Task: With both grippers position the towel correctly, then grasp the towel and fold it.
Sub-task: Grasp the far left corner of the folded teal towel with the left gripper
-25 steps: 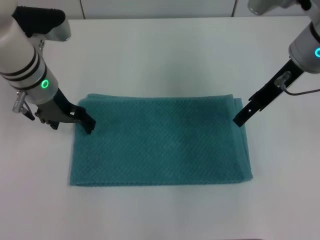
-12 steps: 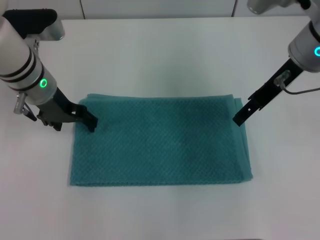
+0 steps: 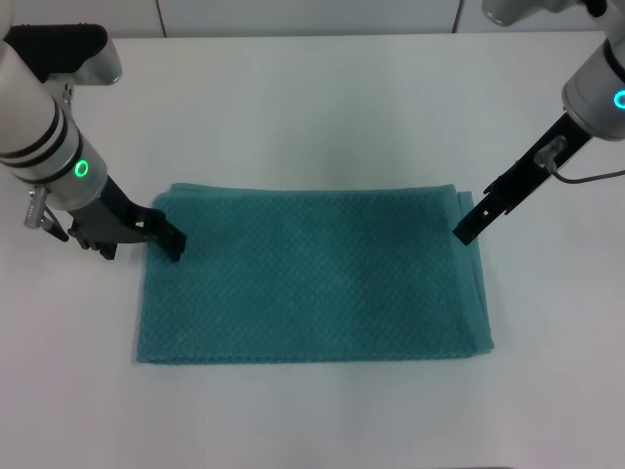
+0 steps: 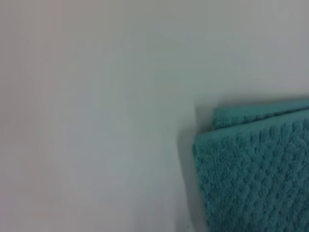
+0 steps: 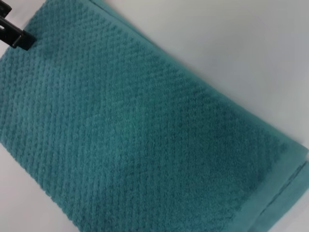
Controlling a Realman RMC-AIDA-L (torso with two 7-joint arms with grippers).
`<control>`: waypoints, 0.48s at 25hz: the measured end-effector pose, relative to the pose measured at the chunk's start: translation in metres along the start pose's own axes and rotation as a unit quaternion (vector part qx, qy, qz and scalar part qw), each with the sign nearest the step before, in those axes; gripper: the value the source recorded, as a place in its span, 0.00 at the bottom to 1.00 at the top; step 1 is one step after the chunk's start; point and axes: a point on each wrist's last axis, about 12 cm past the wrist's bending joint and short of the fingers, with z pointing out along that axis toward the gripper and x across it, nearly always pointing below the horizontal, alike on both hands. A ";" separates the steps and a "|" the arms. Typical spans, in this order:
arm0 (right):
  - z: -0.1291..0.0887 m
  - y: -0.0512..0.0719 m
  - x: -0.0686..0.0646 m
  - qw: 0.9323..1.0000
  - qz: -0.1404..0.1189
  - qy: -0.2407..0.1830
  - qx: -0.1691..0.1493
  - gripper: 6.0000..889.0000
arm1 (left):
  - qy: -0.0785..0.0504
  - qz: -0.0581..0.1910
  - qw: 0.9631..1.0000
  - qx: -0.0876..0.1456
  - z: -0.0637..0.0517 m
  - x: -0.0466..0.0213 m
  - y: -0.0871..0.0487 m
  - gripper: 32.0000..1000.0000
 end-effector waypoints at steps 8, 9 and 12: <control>0.001 -0.001 -0.001 1.000 0.000 -0.003 0.002 0.96 | 0.002 -0.003 1.000 -0.001 0.007 0.0031 0.000 0.94; 0.001 -0.001 -0.001 1.000 0.000 -0.003 0.003 0.96 | 0.001 -0.004 1.000 -0.001 0.008 0.0032 0.001 0.94; 0.001 -0.001 -0.001 1.000 0.000 -0.003 0.002 0.96 | -0.001 -0.005 1.000 -0.001 0.008 0.0031 0.001 0.94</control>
